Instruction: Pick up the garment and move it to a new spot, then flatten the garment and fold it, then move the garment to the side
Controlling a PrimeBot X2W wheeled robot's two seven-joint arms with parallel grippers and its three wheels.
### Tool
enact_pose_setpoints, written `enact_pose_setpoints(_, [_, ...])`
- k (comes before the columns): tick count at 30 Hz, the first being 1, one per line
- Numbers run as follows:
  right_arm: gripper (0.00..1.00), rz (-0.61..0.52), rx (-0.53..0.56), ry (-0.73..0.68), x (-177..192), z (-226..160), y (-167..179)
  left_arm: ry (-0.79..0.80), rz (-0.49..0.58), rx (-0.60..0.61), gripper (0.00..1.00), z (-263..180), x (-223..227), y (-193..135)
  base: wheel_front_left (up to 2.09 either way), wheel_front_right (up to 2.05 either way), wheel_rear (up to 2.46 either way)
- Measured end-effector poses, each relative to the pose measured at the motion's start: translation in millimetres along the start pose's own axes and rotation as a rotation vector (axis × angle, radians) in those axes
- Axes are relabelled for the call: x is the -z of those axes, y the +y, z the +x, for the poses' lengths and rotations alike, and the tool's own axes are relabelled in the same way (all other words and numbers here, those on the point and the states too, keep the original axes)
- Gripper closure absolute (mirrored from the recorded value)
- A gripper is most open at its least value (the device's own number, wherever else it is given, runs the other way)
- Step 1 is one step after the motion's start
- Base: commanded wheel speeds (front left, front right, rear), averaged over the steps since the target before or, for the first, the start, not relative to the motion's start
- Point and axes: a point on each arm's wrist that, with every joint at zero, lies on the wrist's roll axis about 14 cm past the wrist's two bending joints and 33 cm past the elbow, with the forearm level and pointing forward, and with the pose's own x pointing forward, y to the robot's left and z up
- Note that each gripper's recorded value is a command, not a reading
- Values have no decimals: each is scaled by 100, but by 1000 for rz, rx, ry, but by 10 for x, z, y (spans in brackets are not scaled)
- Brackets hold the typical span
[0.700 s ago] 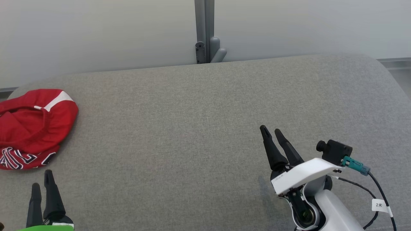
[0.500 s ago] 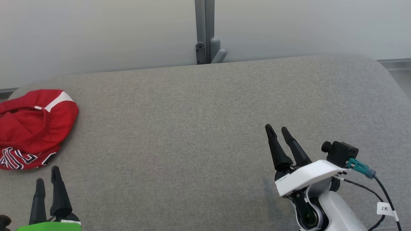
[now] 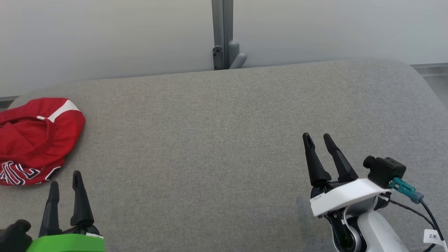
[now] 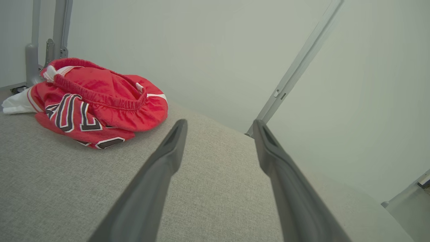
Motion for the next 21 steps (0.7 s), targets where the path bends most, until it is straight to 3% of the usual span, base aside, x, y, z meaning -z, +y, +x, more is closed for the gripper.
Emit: enact_pose_setpoints(21, [0,-229,-6,-42,-128,-139,-29,11,203,96,0,26,93,-220,0,0,0])
